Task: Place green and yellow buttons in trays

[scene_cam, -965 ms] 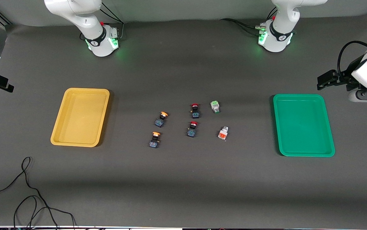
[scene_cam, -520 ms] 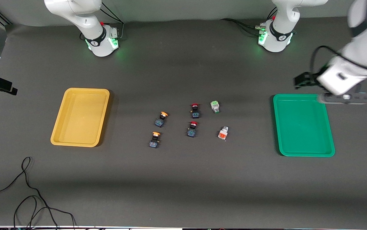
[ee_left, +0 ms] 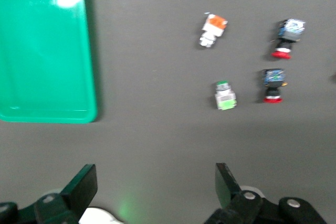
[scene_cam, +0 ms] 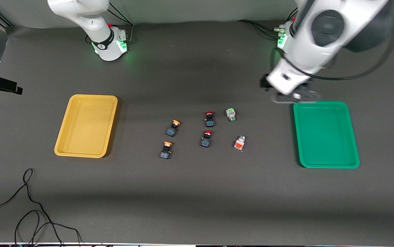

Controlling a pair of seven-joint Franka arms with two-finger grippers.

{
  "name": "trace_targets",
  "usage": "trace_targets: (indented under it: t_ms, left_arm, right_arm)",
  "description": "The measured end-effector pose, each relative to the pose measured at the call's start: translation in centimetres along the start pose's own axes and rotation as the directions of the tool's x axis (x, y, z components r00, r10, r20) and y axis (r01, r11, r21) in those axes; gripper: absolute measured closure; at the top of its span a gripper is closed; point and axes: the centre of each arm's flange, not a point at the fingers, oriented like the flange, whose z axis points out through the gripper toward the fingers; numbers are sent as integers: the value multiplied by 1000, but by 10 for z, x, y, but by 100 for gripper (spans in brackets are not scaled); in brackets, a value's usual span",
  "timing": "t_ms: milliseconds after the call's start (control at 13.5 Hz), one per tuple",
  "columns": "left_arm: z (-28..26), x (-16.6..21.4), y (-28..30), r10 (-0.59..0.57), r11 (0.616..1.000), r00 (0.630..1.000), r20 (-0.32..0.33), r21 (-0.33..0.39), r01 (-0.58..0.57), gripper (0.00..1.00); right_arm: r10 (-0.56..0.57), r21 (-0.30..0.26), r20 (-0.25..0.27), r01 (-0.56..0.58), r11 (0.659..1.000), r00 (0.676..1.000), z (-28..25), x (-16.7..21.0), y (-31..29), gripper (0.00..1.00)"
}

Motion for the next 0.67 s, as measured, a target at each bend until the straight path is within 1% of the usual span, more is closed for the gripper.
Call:
trace_targets:
  t_ms: [148, 297, 520, 668]
  left_arm:
    - [11, -22, 42, -47, 999, 998, -46, -25, 46, 0]
    - [22, -39, 71, -93, 995, 993, -71, -49, 90, 0]
    - [43, -45, 87, -126, 991, 989, -80, -63, 121, 0]
    - [75, -40, 86, -135, 989, 987, -88, -75, 129, 0]
  right_arm:
    - [0, 0, 20, 0, 1000, 1000, 5, 0, 0, 0]
    - [-8, -2, 49, 8, 1000, 999, 16, 5, -5, 0]
    - [-36, -12, 97, 38, 999, 995, 43, 23, -24, 0]
    - [-42, -29, 95, 45, 999, 995, 62, 38, -54, 0]
